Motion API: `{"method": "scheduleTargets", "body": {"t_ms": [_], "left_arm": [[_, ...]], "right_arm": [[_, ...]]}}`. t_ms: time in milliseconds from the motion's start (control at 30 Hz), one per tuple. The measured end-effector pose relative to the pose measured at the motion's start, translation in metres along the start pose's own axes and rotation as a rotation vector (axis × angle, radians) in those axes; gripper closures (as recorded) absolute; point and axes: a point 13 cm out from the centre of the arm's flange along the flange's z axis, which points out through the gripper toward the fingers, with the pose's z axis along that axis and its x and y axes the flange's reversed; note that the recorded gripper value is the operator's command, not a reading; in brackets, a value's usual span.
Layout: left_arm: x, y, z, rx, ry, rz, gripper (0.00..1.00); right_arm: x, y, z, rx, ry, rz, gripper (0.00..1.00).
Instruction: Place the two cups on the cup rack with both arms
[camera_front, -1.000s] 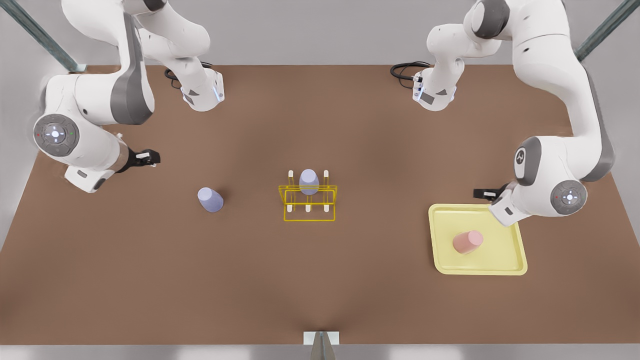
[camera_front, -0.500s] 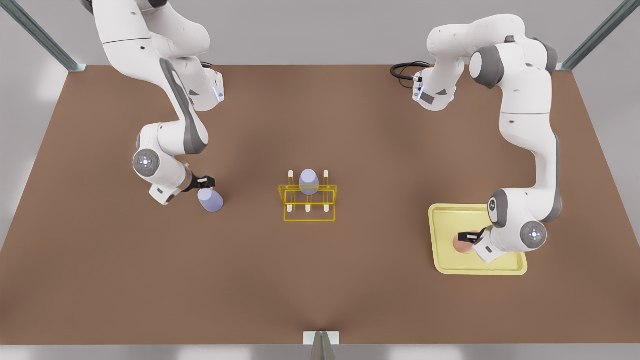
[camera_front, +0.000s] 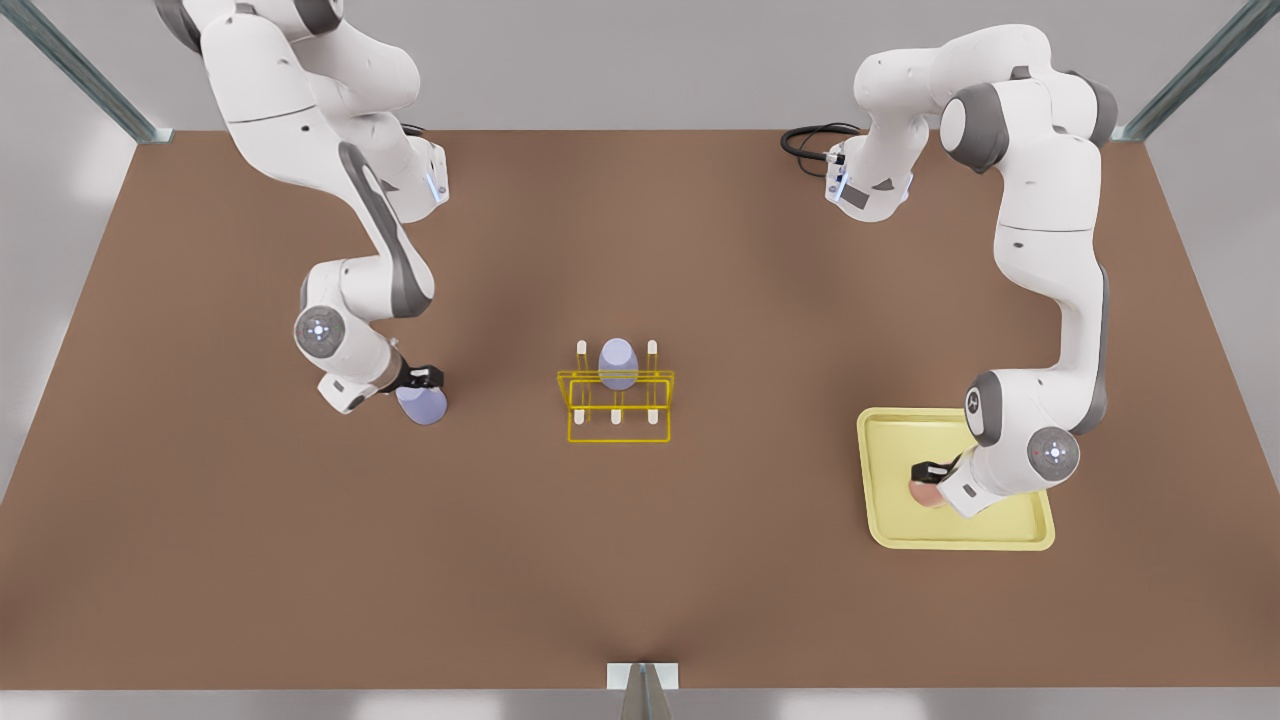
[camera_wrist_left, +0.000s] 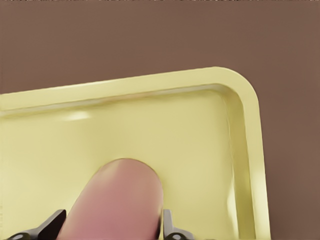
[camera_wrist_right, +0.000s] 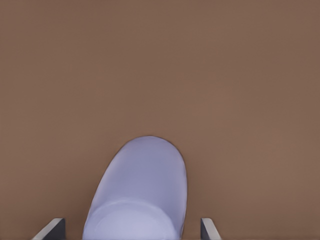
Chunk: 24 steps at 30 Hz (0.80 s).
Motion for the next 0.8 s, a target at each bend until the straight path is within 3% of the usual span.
{"method": "scheduleTargets", "body": {"t_ms": [300,533,667,800], "left_arm": [[-0.009,0.002,-0.021,-0.008,-0.043,0.003,0.15],[-0.012,-0.046,-0.079,-0.015,-0.051,0.044,0.16],[-0.025,-0.116,-0.107,-0.018,-0.052,0.095,0.16],[-0.031,-0.252,-0.145,-0.006,-0.058,0.171,0.16]], "right_arm": [[0.007,-0.004,0.028,0.019,0.044,0.021,0.0],[0.008,-0.002,0.036,0.024,0.062,0.032,0.0],[0.009,0.001,0.038,0.026,0.067,0.034,0.0],[0.01,0.002,0.039,0.028,0.074,0.038,0.0]]}}
